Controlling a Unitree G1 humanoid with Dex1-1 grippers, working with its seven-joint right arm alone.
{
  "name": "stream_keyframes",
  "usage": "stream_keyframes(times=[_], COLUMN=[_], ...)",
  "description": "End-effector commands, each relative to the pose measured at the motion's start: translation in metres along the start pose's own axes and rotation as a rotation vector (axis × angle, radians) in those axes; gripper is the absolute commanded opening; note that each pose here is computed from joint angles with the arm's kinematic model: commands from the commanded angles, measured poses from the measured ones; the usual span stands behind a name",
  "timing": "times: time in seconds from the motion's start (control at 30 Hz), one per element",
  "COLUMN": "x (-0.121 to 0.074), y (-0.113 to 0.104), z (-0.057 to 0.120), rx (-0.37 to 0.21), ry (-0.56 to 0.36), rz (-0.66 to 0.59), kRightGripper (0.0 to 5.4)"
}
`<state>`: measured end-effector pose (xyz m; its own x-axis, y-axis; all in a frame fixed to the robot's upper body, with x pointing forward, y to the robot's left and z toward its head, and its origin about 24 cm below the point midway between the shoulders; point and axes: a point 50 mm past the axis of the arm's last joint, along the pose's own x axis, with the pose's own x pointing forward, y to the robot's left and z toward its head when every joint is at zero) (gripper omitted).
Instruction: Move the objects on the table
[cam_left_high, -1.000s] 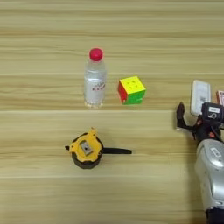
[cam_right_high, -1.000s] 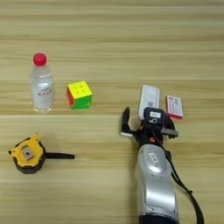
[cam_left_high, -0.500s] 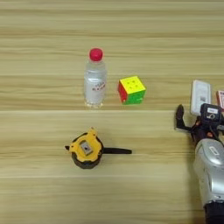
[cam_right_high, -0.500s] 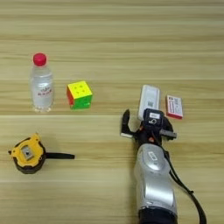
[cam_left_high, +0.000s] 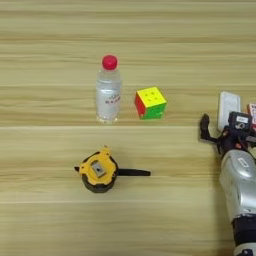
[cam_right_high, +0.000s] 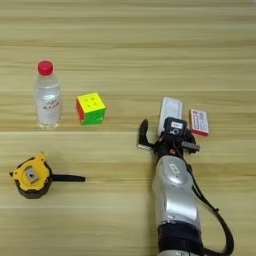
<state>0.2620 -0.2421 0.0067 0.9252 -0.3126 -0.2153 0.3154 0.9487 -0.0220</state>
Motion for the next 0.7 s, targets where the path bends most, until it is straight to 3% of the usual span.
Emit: stream_keyframes(times=[0.03, 0.2, 0.7], x=[0.0080, 0.0089, 0.0098], y=[0.0007, 0.0003, -0.0004], z=[0.0186, 0.0176, 0.0172], rx=[0.013, 0.026, 0.020], ry=[-0.065, -0.055, -0.049], rz=[0.018, 0.023, 0.031], kRightGripper=[5.35, 5.01, 3.28])
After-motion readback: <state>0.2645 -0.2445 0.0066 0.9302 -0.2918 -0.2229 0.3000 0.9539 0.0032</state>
